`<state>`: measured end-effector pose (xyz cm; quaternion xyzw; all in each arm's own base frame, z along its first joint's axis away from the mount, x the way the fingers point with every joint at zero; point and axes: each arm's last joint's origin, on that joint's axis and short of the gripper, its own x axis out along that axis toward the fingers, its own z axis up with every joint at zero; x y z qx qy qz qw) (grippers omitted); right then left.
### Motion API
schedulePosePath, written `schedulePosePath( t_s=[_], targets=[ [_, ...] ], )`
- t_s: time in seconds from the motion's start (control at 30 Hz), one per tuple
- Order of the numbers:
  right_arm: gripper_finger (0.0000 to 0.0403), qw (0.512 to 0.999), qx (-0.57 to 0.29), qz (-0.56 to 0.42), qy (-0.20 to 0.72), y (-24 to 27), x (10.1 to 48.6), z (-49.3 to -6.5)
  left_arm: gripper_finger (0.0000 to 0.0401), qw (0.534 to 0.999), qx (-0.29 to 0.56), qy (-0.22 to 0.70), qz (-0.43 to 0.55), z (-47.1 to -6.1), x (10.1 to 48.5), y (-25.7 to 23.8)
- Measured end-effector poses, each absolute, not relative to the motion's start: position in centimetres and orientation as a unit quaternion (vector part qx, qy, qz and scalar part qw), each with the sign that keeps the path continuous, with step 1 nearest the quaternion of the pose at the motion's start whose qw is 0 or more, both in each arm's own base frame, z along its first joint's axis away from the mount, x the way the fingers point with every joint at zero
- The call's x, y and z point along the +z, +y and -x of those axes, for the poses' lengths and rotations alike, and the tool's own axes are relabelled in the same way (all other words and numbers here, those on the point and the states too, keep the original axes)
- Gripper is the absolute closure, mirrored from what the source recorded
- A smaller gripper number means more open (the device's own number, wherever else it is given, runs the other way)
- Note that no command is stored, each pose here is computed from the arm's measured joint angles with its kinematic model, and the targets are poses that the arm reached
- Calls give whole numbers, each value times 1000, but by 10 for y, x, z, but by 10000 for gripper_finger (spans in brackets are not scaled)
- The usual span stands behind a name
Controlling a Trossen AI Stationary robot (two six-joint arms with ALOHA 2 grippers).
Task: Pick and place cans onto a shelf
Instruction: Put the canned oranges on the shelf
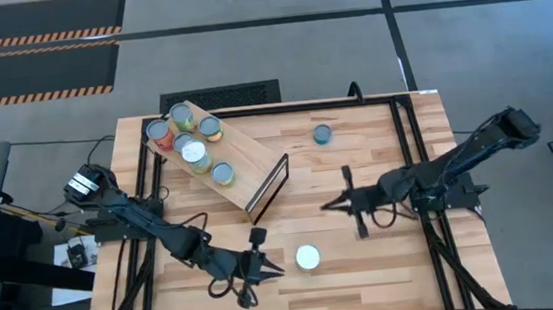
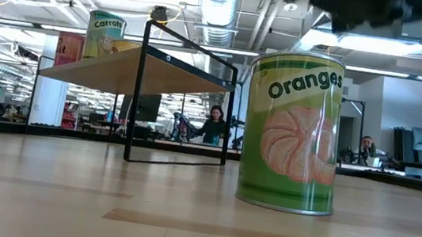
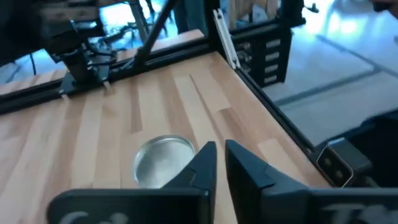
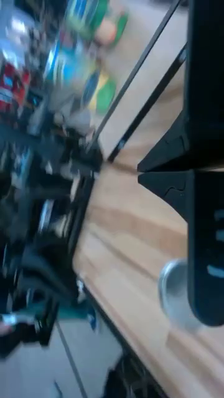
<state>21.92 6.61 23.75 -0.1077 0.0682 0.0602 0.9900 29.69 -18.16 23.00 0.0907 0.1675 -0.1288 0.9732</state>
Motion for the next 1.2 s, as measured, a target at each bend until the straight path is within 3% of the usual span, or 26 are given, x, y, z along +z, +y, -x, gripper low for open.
schedulePosePath(
  t_s=[0.33,0.53,0.73,0.97,1.2],
  targets=[
    [397,996,29,83,11,47,219,-197,284,965,-154,167,-132,-317,247,-174],
    [395,996,34,85,4,49,222,-193,235,949,-180,211,-153,-341,229,-188],
    [396,996,35,85,4,49,222,-193,205,924,-129,282,-225,-373,209,-198],
    [396,996,36,85,6,49,222,-193,221,902,-105,334,-253,-392,198,-194],
    [396,996,36,86,6,49,222,-193,295,891,-103,349,-271,-393,190,-191]
  ],
)
